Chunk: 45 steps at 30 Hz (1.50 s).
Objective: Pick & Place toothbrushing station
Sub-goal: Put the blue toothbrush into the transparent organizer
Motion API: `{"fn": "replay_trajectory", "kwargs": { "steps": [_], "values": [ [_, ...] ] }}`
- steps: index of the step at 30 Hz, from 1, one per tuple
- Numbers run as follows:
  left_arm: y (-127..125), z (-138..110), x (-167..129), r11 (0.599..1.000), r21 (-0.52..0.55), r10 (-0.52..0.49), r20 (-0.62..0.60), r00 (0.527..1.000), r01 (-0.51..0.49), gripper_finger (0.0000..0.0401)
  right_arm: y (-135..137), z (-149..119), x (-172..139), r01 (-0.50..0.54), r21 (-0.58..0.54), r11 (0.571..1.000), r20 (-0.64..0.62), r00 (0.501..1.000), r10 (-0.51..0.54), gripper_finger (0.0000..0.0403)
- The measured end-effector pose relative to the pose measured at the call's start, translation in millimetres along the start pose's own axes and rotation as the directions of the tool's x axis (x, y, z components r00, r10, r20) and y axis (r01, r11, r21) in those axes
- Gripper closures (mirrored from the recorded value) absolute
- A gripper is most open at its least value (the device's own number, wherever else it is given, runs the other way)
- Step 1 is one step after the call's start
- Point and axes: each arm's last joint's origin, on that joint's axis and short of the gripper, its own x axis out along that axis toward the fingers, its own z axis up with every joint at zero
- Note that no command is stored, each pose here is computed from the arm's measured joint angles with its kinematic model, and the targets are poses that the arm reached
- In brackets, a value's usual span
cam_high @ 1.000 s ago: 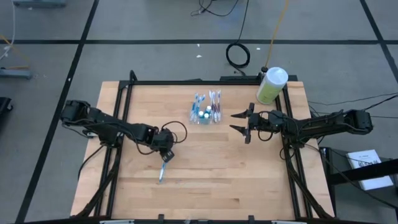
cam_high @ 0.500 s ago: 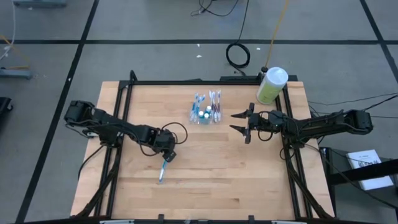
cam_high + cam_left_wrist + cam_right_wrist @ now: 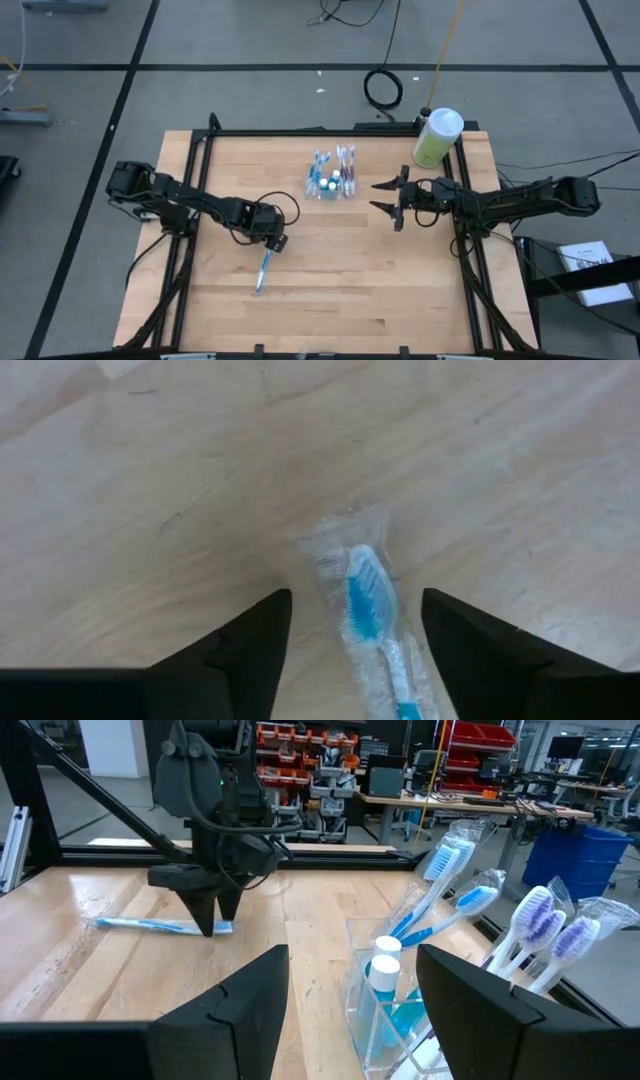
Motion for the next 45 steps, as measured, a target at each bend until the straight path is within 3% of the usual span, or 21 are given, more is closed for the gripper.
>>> {"fn": "replay_trajectory", "kwargs": {
  "steps": [10,14,19,23,27,31,35,41,45],
  "values": [
    [3.0,0.4,1.1,0.999,0.036,0.016,0.0,1.0,-0.016,0.0265,0.0,0.0,0.0,0.0,0.0,1.0,0.0,1.0,0.0,0.019],
    [3.1,0.5,1.3,0.998,0.057,0.016,0.005,1.0,-0.016,0.0288,0.0,0.0,0.0,0.0,0.0,1.0,0.0,1.0,0.0,0.019],
    [2.7,1.4,-2.9,0.986,0.164,-0.007,0.033,0.999,0.001,0.0307,0.0,0.0,0.0,0.0,0.0,1.0,0.0,1.0,0.0,0.019],
    [1.4,4.7,-15.2,0.97,0.243,-0.058,0.123,0.991,0.027,0.0318,0.0,0.0,0.0,0.0,0.0,1.0,0.0,1.0,0.0,0.019],
    [-5.4,11.6,-37.2,0.943,0.324,-0.17,0.284,0.944,0.073,0.0337,0.0,0.0,0.0,0.0,0.0,1.0,0.0,1.0,0.0,0.019],
    [-15.2,21.2,-61.0,0.88,0.465,-0.323,0.436,0.84,0.097,0.0344,0.0,0.0,0.0,0.0,0.0,1.0,0.0,1.0,0.0,0.019],
    [-20.9,31.6,-89.0,0.815,0.58,-0.424,0.594,0.683,0.002,0.0335,0.0,0.0,0.0,0.0,0.0,1.0,0.0,1.0,0.0,0.019],
    [-21.1,50.3,-138.3,0.783,0.579,-0.491,0.8,0.344,-0.229,0.0335,0.0,0.0,0.0,0.0,0.0,1.0,0.0,1.0,0.0,0.019],
    [-17.3,65.7,-157.8,0.779,0.557,-0.528,0.83,0.178,-0.289,0.0333,0.0,0.0,0.0,0.0,0.0,1.0,0.0,1.0,0.0,0.019]
  ]
}}
